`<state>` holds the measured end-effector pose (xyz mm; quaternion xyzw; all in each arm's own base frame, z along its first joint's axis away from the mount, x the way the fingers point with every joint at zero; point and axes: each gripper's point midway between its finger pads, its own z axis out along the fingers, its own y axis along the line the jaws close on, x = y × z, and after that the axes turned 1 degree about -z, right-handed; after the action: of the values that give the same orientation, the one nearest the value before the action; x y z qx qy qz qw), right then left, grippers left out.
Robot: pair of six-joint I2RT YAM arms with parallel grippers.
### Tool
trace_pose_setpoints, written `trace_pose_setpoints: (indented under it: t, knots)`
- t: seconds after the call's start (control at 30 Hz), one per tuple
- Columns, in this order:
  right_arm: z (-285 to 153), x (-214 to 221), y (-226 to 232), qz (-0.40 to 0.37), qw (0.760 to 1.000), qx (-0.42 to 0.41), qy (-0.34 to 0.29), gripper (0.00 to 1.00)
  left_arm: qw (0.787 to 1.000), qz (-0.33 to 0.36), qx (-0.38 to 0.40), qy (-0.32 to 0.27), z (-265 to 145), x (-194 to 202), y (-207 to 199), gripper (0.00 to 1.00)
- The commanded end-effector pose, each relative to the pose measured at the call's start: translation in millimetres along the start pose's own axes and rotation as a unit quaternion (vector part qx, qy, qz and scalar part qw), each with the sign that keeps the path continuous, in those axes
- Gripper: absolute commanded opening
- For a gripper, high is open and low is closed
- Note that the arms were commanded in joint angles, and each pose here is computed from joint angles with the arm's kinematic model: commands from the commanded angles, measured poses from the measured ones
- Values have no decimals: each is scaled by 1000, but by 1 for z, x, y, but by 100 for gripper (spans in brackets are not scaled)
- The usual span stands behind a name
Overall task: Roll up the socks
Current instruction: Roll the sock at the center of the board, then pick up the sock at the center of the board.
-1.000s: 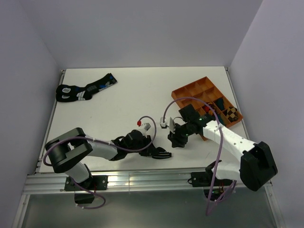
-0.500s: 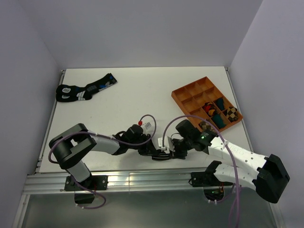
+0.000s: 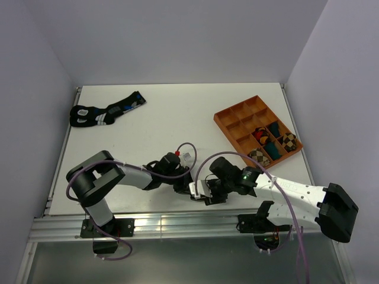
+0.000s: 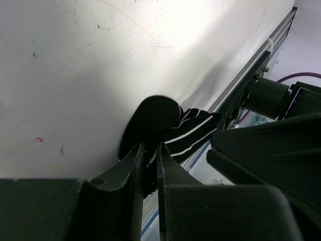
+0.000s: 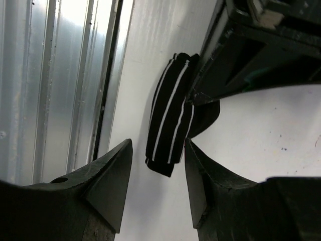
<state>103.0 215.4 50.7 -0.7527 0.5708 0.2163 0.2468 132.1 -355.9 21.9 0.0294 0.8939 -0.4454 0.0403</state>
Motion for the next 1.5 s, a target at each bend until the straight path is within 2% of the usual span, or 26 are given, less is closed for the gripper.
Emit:
trace_pose_setpoints:
  t: [0.0,0.27,0.7,1.13,1.4,1.47]
  knots:
    - [5,-10,-7,-17,1000,12,-5,53,998,-19,-61,22,3,11,34,0]
    - [14,-9,2,-33,999,3,11,53,998,-30,-54,27,4,8,36,0]
    - [34,0,-10,-47,997,48,47,52,998,-36,-45,35,4,5,36,0]
    - [48,14,-13,-41,995,51,80,50,998,-42,-18,51,1,5,27,0]
    - [55,20,-19,-36,993,59,94,38,998,-39,-8,56,-2,5,22,1]
    - [55,19,-19,-33,993,59,94,33,998,-38,-7,54,-4,4,20,5]
